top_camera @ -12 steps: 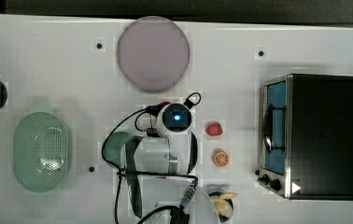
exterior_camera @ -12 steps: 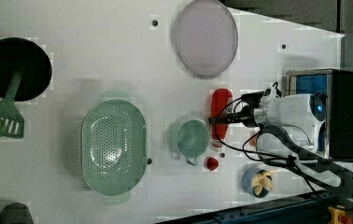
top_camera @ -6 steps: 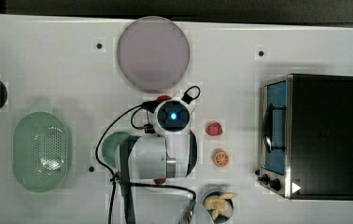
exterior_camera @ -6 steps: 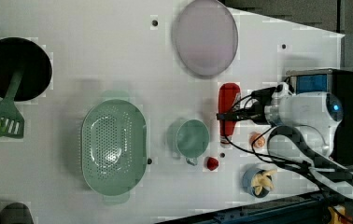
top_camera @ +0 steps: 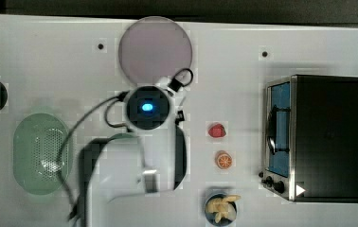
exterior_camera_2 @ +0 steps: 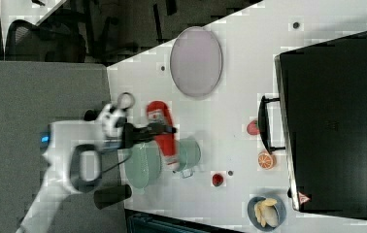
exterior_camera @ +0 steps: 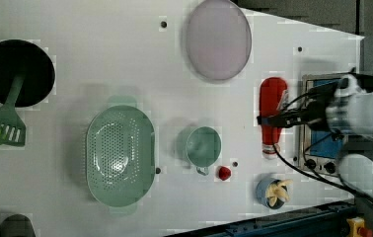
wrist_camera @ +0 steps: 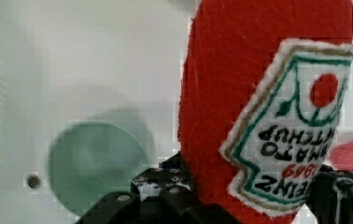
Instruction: Pick Ketchup from the table and place it in strainer.
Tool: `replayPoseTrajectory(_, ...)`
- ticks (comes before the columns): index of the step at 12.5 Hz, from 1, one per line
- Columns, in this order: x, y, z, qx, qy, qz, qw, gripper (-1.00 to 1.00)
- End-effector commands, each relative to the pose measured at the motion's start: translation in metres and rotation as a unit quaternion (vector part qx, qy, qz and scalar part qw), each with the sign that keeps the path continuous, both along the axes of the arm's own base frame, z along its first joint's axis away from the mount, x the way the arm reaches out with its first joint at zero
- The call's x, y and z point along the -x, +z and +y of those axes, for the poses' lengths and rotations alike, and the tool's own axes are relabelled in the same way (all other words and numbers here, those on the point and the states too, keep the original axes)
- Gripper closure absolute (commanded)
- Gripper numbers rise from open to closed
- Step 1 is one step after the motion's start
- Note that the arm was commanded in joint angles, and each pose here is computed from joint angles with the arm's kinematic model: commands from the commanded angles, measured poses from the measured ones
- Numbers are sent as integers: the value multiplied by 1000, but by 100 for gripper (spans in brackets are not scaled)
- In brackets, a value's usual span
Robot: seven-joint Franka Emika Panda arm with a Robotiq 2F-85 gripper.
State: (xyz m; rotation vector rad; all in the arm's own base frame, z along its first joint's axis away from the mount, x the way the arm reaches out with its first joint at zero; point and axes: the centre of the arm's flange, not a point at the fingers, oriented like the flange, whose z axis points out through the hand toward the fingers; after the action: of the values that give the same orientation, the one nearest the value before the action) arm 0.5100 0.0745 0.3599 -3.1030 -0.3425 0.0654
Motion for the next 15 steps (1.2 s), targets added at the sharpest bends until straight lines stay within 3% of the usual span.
replayPoseTrajectory(1,9,44,56,6,-46,-19,999,-25)
replayPoseTrajectory(9,74,34,221,12,-163,-10,987,-25)
replayPoseTrajectory(11,85,20,253,-9,-181,-10,983,-25)
replayPoseTrajectory(13,87,5,281,-53,-208,-17,977,-25)
replayPoseTrajectory(15,89,-18,298,-79,-228,-1,971,-25)
